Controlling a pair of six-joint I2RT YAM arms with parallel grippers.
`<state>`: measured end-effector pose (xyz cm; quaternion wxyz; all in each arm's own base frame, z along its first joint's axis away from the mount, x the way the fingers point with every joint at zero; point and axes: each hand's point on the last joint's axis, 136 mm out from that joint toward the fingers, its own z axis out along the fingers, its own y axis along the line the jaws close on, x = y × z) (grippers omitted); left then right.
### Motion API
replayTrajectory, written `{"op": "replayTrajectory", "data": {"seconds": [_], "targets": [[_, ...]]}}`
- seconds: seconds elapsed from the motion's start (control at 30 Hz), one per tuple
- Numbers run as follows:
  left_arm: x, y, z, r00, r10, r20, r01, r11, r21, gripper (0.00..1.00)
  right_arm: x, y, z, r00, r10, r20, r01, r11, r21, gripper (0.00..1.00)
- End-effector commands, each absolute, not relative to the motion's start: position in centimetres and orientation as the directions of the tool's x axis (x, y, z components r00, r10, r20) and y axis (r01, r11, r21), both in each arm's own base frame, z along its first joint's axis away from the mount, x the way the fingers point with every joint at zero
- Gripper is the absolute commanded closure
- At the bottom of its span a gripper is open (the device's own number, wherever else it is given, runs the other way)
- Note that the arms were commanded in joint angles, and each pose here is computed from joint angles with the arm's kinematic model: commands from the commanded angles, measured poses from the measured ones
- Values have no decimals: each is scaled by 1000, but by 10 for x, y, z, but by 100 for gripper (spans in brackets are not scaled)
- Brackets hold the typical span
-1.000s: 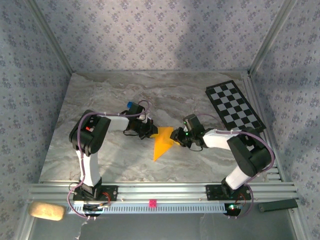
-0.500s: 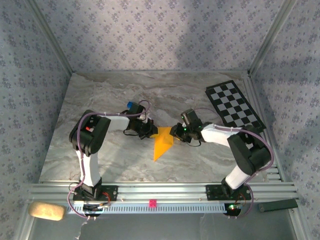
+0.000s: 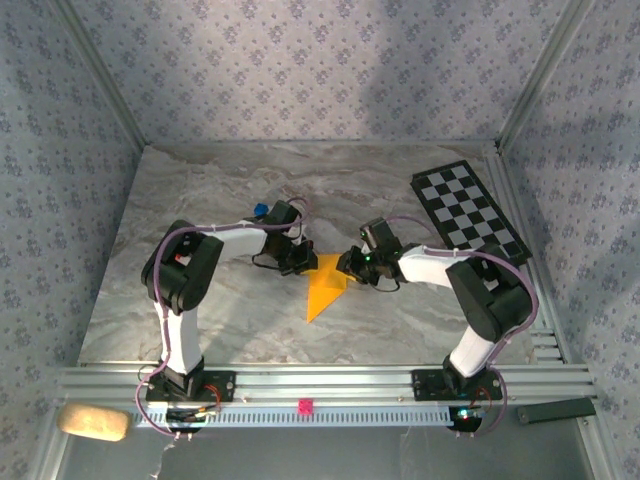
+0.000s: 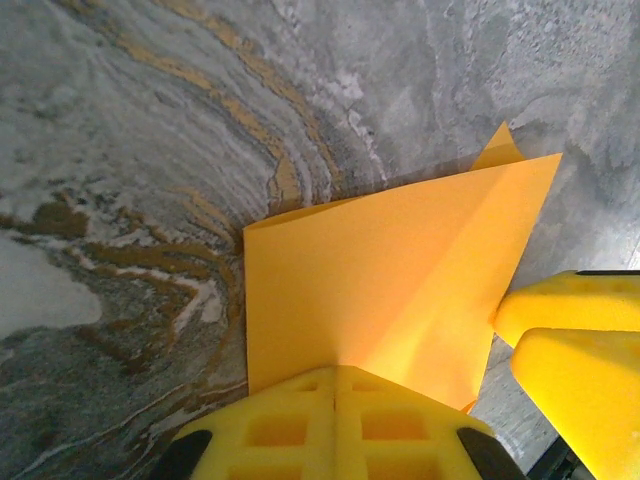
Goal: Fold a paper plane with a square sheet of paper (pick it up from the middle)
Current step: Fold the wing for the fifth time at the center of the table.
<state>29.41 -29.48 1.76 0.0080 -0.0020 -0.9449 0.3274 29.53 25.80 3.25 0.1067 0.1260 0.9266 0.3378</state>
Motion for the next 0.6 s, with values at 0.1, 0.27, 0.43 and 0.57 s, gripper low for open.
{"op": "replayTrajectory", "data": {"seconds": [0.1, 0.27, 0.43, 0.57], "targets": [[272, -264, -17, -995, -8, 98, -54, 882, -468, 100, 292, 262, 30, -948, 303, -97, 160, 718, 677, 72], [272, -265, -15, -995, -9, 98, -54, 881, -471, 100, 286, 245, 29, -937, 331, -111, 195, 759, 621, 71], [273, -265, -14, -996, -8, 93, -51, 881, -471, 100, 273, 241, 32, -944, 315, -97, 194, 770, 608, 70], [274, -265, -14, -996, -9, 93, -52, 880, -471, 100, 260, 238, 28, -943, 326, -71, 218, 763, 609, 68]]}}
